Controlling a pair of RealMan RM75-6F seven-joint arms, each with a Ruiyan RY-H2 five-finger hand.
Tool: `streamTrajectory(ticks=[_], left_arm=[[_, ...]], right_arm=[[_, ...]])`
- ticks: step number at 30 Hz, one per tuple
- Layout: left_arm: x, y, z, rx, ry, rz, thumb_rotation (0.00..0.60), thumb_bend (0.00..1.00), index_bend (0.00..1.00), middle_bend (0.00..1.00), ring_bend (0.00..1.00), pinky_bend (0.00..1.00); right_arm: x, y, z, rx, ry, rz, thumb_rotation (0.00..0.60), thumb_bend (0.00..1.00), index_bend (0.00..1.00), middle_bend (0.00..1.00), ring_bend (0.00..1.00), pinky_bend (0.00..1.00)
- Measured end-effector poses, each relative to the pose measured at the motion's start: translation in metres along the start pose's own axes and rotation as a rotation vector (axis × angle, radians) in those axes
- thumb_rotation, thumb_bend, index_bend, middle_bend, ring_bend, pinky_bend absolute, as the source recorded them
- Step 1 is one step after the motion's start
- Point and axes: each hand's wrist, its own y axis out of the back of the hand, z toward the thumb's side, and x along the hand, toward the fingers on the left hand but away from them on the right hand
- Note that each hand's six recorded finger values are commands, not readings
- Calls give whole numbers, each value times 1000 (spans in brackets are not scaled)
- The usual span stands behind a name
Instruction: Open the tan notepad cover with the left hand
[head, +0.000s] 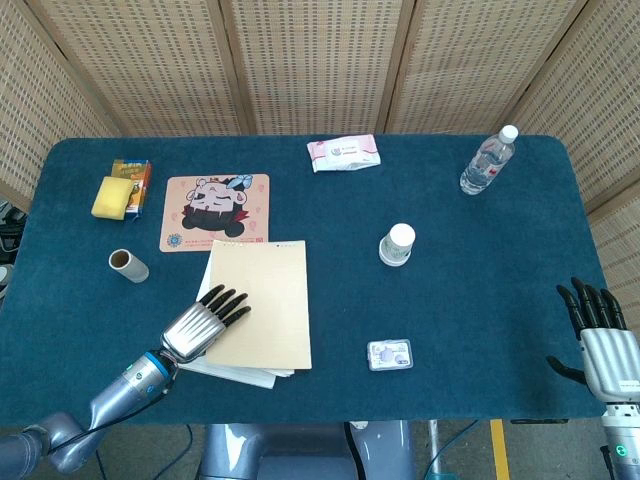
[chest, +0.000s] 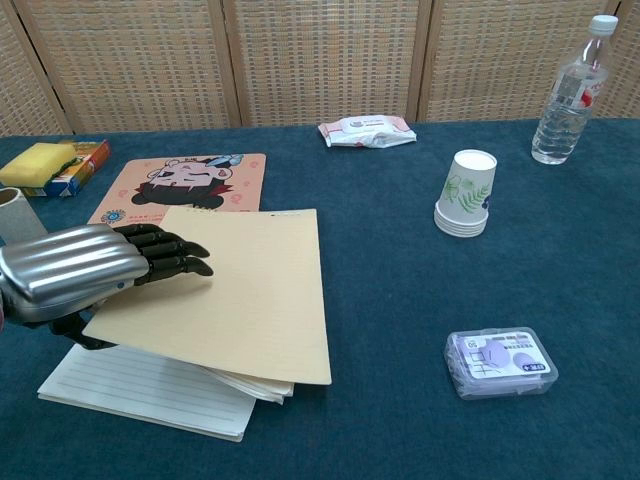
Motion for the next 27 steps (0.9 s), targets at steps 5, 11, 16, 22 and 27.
streamTrajectory(ticks=[5,11,16,22,27], left_arm=[[5,1,3,-13,4,22,600,483,406,384,328,341],[6,1,3,-16,3,57,600,595,627,562,476,461],[3,2,0,-23,8,93,600,613,746,642,537,503],[-11,3,-8,-62,-7,153,600,613,763,653,543,509],[-32,4,-13,-82,-38,182,600,614,764,654,545,511]], right_arm=[[0,-1,0,1,0,3,600,0,0,0,0,0],[0,-1,0,0,0,4,600,0,0,0,0,0],[0,-1,0,-1,2,7,600,0,0,0,0,0],[0,-3,1,1,3,9,600,0,0,0,0,0],[0,-3,2,3,3,11,600,0,0,0,0,0]])
